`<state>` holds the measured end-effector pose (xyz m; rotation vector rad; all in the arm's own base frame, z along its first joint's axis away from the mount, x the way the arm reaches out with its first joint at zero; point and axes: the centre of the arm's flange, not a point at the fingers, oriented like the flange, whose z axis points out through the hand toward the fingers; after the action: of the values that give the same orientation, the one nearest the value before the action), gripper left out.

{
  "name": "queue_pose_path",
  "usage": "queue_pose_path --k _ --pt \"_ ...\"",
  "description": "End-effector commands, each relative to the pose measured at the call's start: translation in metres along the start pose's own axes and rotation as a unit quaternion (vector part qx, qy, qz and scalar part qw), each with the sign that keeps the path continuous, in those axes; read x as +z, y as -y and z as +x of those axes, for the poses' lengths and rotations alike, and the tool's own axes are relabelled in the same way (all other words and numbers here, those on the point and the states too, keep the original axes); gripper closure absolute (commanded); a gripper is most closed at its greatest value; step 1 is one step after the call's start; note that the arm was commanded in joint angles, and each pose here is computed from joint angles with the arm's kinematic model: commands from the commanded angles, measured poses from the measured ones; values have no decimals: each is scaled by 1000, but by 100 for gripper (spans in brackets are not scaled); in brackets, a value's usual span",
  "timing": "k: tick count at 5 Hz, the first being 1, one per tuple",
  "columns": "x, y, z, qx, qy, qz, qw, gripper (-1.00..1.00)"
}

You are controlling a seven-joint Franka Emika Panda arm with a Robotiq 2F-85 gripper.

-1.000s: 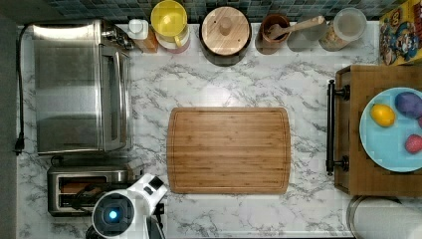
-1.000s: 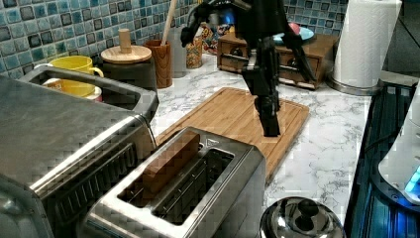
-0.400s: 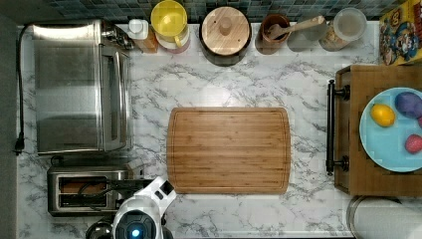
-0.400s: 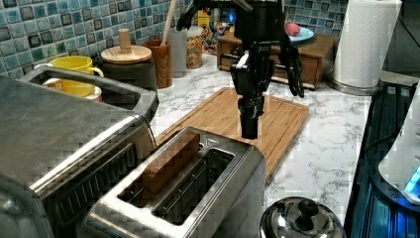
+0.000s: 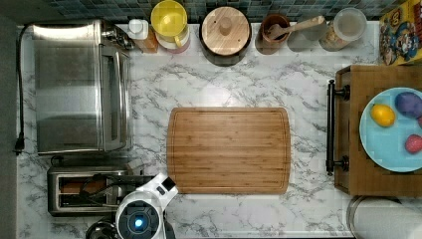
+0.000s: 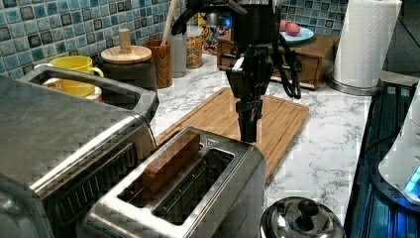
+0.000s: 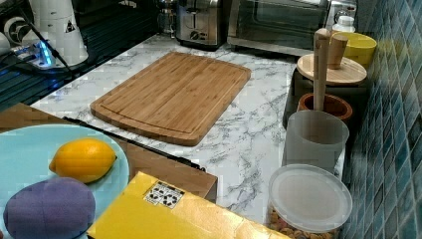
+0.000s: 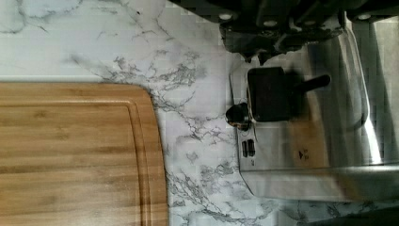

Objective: Turn on the toaster.

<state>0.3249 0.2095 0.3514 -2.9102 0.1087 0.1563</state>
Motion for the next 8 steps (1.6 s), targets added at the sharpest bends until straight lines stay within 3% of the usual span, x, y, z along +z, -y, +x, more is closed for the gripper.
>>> queue_pose_path --k 1,2,4,6,8 --pt "-27 53 21 6 -45 35 998 100" --pt "-37 50 28 16 -62 45 997 100" --pt "-53 39 42 19 -43 61 997 100" --pt "32 44 30 -24 37 -3 999 100" --pt "68 43 4 -50 74 -20 996 100"
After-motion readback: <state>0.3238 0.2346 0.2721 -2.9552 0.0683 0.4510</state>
